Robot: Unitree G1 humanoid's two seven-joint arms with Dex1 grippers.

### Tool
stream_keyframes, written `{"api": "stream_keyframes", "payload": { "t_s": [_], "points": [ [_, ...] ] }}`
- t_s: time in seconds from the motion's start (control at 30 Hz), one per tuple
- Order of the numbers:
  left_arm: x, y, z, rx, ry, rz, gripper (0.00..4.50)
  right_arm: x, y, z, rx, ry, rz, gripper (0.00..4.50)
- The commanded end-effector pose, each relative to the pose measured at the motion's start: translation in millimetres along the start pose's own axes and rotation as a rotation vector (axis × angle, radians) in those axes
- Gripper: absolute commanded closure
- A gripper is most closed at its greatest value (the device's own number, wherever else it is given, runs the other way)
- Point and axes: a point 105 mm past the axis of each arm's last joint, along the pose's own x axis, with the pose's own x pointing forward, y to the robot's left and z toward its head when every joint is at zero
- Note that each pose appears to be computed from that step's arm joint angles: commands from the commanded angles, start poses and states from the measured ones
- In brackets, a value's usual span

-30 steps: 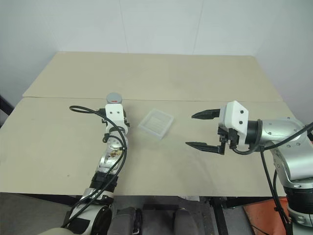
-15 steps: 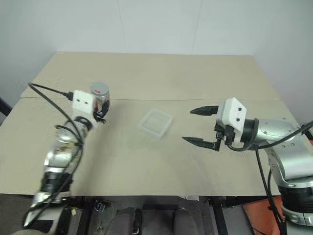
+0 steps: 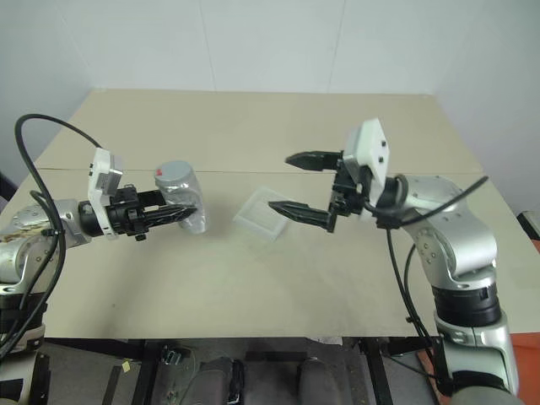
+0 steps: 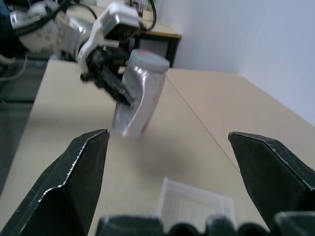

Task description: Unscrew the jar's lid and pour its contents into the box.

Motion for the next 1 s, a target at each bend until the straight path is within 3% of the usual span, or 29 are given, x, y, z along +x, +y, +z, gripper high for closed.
{"api": "stream_keyframes", "payload": {
  "t_s": [0.03, 0.4, 0.97, 1.0],
  "points": [
    [16.9, -14.3, 13.0, 0.111, -0.021, -0.140, 2.54, 15.9, 0.5, 16.9, 0.003, -0.019, 0.019, 0.00],
    [55.0, -11.8, 14.7, 0.237, -0.029, -0.274, 2.54, 51.0, 2.3, 26.6, 0.108, 0.058, 0.040, 0.00],
    [59.7, -10.6, 19.1, 0.265, -0.038, -0.295, 2.54, 69.9, 8.2, 11.9, 0.154, 0.124, 0.007, 0.00],
    [59.5, -10.7, 19.0, 0.265, -0.038, -0.296, 2.54, 70.2, 8.3, 12.0, 0.154, 0.122, 0.007, 0.19]
  ]
}}
